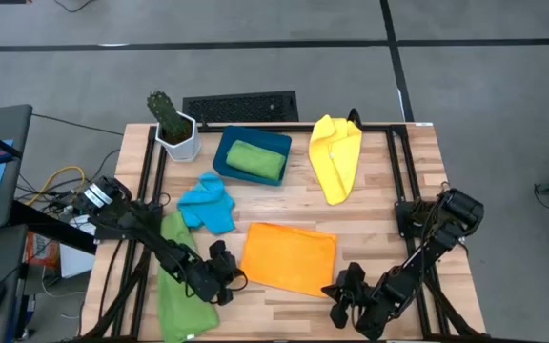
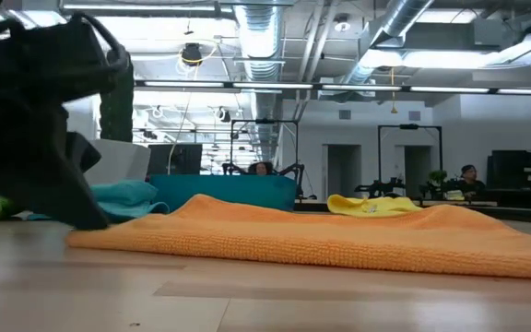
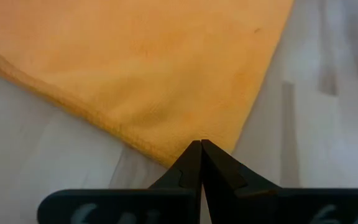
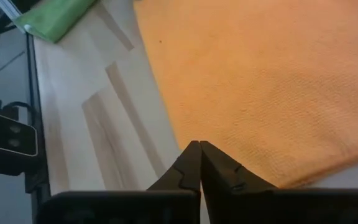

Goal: Fold microfiber towels
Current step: Fold the orange towel

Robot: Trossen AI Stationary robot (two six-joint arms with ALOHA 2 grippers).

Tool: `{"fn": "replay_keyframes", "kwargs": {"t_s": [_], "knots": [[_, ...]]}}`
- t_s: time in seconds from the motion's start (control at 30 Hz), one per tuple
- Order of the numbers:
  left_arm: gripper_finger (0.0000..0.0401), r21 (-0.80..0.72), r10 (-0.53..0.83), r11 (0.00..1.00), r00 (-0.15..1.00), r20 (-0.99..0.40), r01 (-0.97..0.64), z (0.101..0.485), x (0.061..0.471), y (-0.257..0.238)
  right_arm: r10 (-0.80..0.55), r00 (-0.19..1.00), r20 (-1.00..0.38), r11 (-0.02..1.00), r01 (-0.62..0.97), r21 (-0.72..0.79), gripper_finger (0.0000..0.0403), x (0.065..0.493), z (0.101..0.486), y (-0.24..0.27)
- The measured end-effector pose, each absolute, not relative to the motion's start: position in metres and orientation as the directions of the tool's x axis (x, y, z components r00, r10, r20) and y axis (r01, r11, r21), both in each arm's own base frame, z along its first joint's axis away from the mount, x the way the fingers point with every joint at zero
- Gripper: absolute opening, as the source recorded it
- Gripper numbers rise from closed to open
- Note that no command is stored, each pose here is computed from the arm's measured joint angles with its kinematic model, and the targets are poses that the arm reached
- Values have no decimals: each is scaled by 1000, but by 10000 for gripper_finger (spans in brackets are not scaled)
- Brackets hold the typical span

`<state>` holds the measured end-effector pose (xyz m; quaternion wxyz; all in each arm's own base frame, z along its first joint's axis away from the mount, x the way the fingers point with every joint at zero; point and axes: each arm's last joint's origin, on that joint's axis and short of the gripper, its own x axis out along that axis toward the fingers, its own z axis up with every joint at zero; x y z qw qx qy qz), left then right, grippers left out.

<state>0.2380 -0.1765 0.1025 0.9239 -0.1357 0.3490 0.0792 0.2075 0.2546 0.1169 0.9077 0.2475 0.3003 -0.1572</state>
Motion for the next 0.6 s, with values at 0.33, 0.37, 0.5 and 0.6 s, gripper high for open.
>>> {"fn": "replay_keyframes", "kwargs": {"t_s": [0.33,0.37,0.5,0.6], "knots": [[0,-176,85,946,733,-675,-272,90,240,-177,52,704,-709,877,306,369,24,209,146,255],[0,-176,84,946,733,-676,-271,90,239,-177,88,674,-734,889,280,364,23,211,150,255],[0,-191,79,941,728,-681,-281,89,239,-177,149,609,-779,930,181,320,26,225,166,253],[0,-212,71,933,726,-684,-291,89,239,-178,145,578,-803,959,119,258,39,233,174,250]]}}
